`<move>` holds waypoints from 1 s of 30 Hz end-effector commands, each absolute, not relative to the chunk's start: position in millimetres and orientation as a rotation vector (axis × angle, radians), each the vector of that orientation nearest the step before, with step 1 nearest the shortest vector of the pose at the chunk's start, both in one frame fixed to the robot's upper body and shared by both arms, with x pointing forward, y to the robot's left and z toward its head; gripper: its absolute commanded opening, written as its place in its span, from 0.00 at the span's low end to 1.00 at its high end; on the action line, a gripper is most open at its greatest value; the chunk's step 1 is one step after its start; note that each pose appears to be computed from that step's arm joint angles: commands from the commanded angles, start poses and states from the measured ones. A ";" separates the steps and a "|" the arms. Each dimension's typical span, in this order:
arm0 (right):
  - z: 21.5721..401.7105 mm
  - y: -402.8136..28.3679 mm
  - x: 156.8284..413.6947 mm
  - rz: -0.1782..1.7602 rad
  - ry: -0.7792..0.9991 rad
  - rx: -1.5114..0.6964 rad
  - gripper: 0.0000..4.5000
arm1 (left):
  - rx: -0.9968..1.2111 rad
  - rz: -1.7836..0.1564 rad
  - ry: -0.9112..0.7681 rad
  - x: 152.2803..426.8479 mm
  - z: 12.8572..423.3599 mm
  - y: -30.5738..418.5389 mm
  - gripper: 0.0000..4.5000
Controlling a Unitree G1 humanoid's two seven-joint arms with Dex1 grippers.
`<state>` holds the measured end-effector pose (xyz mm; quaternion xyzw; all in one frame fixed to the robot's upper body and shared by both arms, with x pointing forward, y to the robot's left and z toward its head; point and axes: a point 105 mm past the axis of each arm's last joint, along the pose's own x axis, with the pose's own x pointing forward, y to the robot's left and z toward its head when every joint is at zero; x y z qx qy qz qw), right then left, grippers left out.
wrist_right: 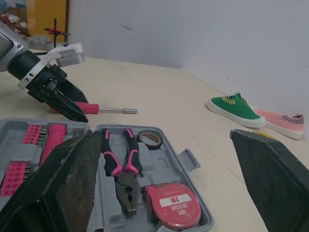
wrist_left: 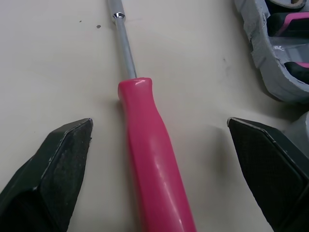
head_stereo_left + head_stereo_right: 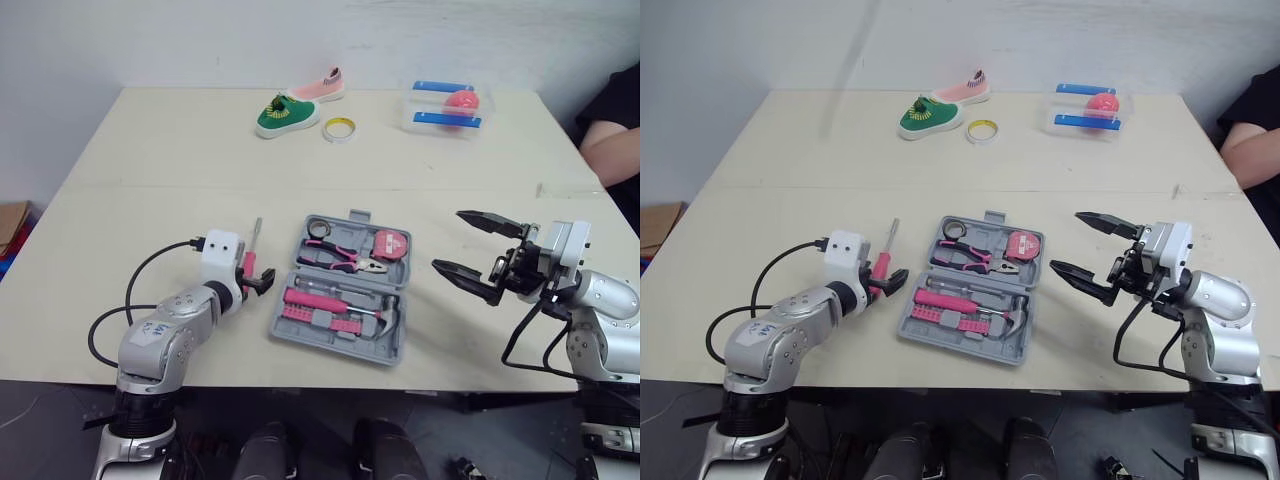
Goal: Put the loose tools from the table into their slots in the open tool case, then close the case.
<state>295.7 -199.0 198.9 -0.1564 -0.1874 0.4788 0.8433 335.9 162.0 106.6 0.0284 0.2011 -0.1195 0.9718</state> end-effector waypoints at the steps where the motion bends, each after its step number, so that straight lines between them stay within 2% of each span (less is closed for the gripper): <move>1: 208.3 -194.5 291.8 1.018 -0.439 -0.353 1.00 | 0.113 -0.230 0.465 330.3 94.9 166.8 0.62; 4: 209.3 -194.4 292.3 1.015 -0.443 -0.355 1.00 | 0.097 -0.205 0.449 330.8 96.9 172.9 0.30; 6: 209.3 -194.9 292.3 1.014 -0.443 -0.357 1.00 | 0.089 -0.192 0.446 330.2 97.2 177.1 0.13; 8: 208.8 -195.9 292.3 1.012 -0.440 -0.360 1.00 | 0.111 -0.206 0.384 332.6 106.9 180.2 0.13; 11: 208.1 -202.1 290.4 1.004 -0.431 -0.379 1.00 | 0.163 -0.308 0.174 334.9 147.1 181.4 0.13; 14: 207.5 -205.5 287.1 1.013 -0.420 -0.393 1.00 | 0.217 -0.422 0.085 328.7 163.1 179.4 0.13; 19: 196.4 -217.2 266.0 1.114 -0.304 -0.426 1.00 | 0.434 -0.914 -0.099 294.7 201.3 145.8 0.13; 24: 191.1 -220.4 254.3 1.129 -0.243 -0.424 1.00 | 0.553 -1.224 -0.111 274.7 207.0 116.1 0.13; 27: 180.1 -223.5 241.2 1.153 -0.175 -0.433 1.00 | 0.652 -1.407 -0.043 268.0 193.7 90.5 0.13; 30: 178.4 -223.6 239.8 1.145 -0.166 -0.429 1.00 | 0.782 -1.509 0.052 264.6 173.1 78.1 0.13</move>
